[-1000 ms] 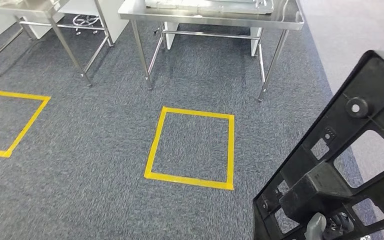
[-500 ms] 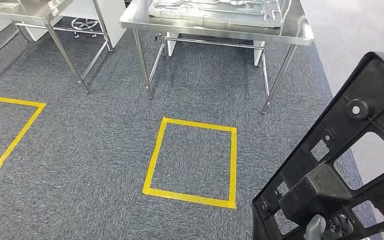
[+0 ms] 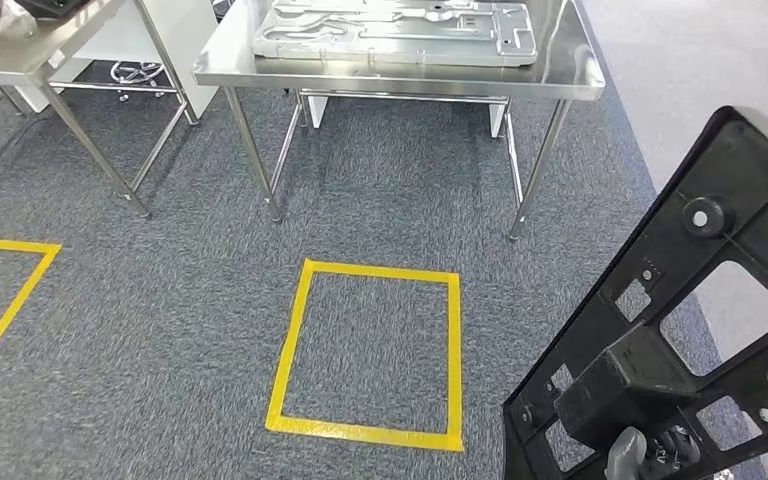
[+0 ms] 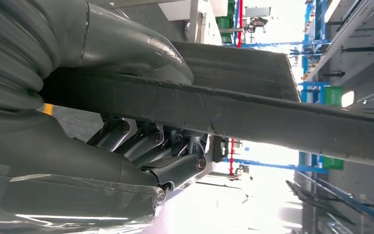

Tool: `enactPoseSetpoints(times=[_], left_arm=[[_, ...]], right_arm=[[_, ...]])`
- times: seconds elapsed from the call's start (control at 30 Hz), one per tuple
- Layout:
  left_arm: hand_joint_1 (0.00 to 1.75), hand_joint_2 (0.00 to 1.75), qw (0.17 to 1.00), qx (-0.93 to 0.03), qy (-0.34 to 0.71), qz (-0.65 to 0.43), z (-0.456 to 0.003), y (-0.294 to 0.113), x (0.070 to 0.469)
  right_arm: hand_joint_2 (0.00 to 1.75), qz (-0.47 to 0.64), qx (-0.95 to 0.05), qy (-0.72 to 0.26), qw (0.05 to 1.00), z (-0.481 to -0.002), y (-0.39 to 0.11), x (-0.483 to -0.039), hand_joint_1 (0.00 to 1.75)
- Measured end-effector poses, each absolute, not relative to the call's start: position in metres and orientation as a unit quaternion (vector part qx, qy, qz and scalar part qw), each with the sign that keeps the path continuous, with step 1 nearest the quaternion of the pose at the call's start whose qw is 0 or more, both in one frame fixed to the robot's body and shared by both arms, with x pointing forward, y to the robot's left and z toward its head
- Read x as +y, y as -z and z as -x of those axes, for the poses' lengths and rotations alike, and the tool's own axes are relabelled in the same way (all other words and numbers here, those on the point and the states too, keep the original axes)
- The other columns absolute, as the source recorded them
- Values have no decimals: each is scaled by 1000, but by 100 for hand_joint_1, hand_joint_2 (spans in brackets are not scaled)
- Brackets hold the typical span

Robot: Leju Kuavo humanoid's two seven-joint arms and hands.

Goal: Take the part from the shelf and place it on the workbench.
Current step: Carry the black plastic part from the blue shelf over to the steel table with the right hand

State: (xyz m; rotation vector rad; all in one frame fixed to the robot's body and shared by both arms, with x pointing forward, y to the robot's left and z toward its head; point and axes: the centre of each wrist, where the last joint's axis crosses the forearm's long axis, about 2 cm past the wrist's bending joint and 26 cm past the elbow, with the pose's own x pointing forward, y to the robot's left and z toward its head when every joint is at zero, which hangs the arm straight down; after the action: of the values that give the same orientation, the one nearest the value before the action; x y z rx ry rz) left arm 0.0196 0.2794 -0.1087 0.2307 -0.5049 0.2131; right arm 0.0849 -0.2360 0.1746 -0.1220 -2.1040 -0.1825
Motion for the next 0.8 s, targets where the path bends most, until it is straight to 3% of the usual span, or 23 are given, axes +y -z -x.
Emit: enactPoseSetpoints(times=[0.8], left_arm=[[0, 0, 956, -249, -112, -109, -26, 107, 275]], right_arm=[[175, 53, -859, 74, 503, -84, -174, -234, 175]])
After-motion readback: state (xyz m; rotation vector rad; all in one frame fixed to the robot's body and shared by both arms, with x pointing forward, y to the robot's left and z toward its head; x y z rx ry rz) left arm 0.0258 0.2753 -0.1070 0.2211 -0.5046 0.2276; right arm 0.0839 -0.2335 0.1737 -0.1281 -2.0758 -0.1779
